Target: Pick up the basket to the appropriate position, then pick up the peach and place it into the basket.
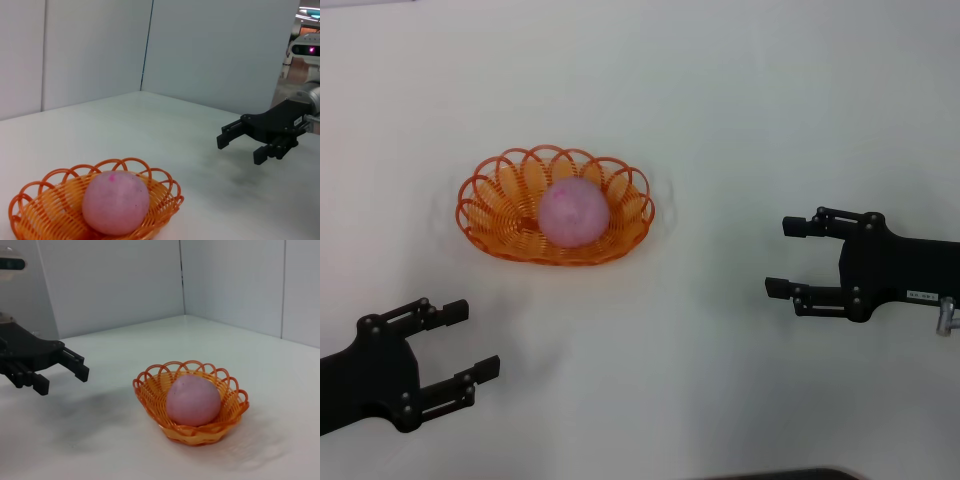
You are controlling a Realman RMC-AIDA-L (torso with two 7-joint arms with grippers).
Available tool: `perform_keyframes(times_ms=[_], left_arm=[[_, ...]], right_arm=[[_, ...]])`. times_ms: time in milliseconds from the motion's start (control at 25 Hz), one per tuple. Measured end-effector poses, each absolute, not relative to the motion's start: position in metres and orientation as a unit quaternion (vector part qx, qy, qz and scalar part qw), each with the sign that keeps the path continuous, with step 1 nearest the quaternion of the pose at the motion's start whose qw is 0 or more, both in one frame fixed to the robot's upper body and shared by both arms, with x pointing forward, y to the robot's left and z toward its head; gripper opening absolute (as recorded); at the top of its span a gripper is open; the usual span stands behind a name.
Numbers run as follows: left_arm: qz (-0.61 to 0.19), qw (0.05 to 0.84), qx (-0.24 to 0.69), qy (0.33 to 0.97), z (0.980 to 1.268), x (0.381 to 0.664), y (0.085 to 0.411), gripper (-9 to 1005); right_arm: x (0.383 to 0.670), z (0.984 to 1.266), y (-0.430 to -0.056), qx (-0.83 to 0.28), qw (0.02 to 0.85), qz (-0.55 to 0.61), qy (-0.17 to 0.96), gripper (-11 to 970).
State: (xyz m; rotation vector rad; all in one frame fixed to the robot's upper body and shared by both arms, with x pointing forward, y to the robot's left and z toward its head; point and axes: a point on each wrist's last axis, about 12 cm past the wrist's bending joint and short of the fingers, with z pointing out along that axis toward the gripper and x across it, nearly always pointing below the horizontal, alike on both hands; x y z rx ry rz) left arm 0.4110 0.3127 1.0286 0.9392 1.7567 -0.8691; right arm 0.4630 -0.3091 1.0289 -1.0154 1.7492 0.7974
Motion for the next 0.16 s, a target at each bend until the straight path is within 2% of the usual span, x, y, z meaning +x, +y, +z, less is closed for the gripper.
perform_keyframes(times_ms=[160], left_arm=[[-0.353, 0.466, 0.383, 0.716, 1.0285, 0.411, 0.3128, 720]], right_arm=[[0.4631, 1.0288, -0.3088, -0.414, 0.465, 0.325, 0.712, 817]])
